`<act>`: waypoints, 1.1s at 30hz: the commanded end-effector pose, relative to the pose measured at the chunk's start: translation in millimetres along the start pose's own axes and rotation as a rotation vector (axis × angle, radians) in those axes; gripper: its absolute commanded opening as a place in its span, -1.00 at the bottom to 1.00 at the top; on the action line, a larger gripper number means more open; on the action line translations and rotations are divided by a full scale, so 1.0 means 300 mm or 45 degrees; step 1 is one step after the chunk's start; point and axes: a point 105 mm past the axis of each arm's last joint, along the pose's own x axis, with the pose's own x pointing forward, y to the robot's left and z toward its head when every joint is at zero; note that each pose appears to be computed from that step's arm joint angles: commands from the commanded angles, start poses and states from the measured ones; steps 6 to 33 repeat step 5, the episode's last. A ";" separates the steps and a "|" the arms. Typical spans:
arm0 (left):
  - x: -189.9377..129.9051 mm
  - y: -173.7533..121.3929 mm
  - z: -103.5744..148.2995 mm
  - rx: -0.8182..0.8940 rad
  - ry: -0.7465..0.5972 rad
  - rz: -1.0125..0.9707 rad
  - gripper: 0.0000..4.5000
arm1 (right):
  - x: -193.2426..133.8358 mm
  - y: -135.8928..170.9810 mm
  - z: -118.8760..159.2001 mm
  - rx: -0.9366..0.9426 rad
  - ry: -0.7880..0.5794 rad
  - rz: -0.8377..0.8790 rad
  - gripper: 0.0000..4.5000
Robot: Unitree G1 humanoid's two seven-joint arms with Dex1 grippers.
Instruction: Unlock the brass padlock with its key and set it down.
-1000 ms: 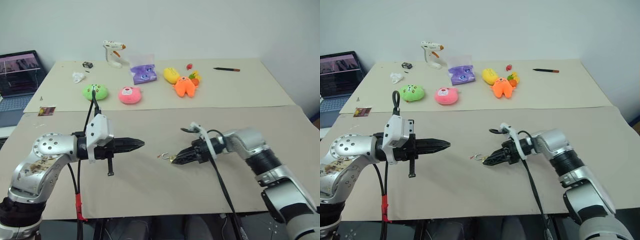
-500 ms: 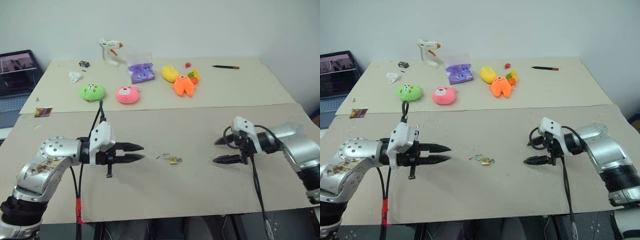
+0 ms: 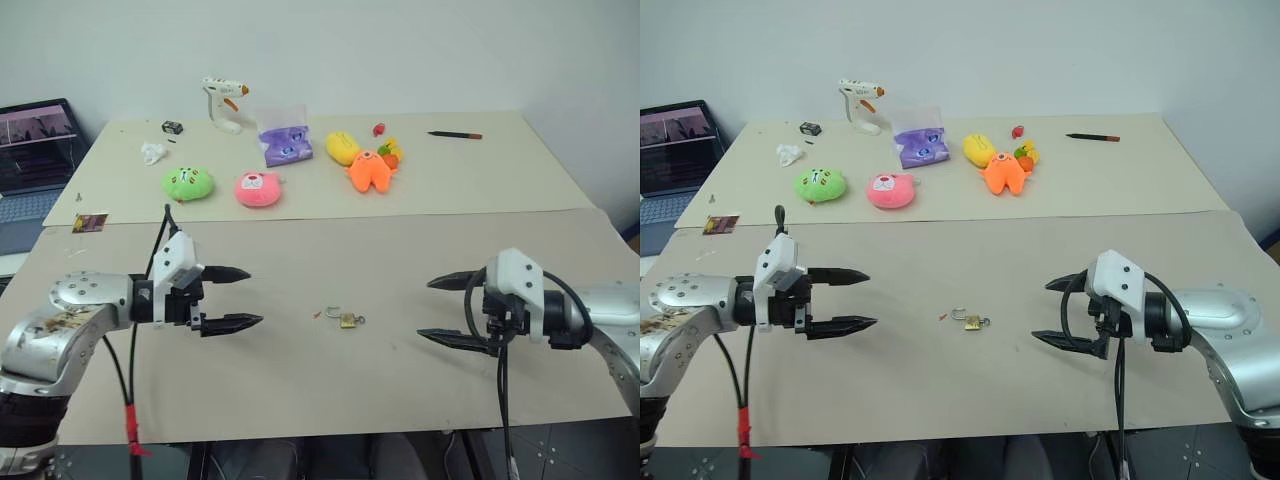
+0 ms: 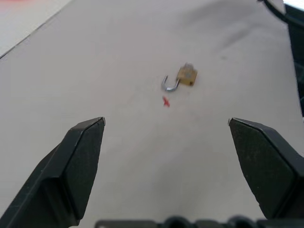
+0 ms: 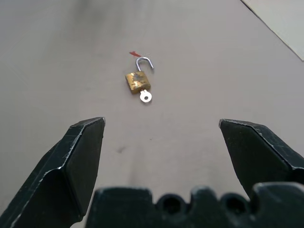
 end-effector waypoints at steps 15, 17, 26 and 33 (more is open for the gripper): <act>0.031 -0.004 -0.004 0.142 0.005 0.095 0.99 | 0.003 -0.056 -0.063 -0.017 -0.013 -0.203 1.00; 0.031 -0.004 -0.004 0.142 0.005 0.095 0.99 | 0.003 -0.056 -0.063 -0.017 -0.013 -0.203 1.00; 0.031 -0.004 -0.004 0.142 0.005 0.095 0.99 | 0.003 -0.056 -0.063 -0.017 -0.013 -0.203 1.00; 0.031 -0.004 -0.004 0.142 0.005 0.095 0.99 | 0.003 -0.056 -0.063 -0.017 -0.013 -0.203 1.00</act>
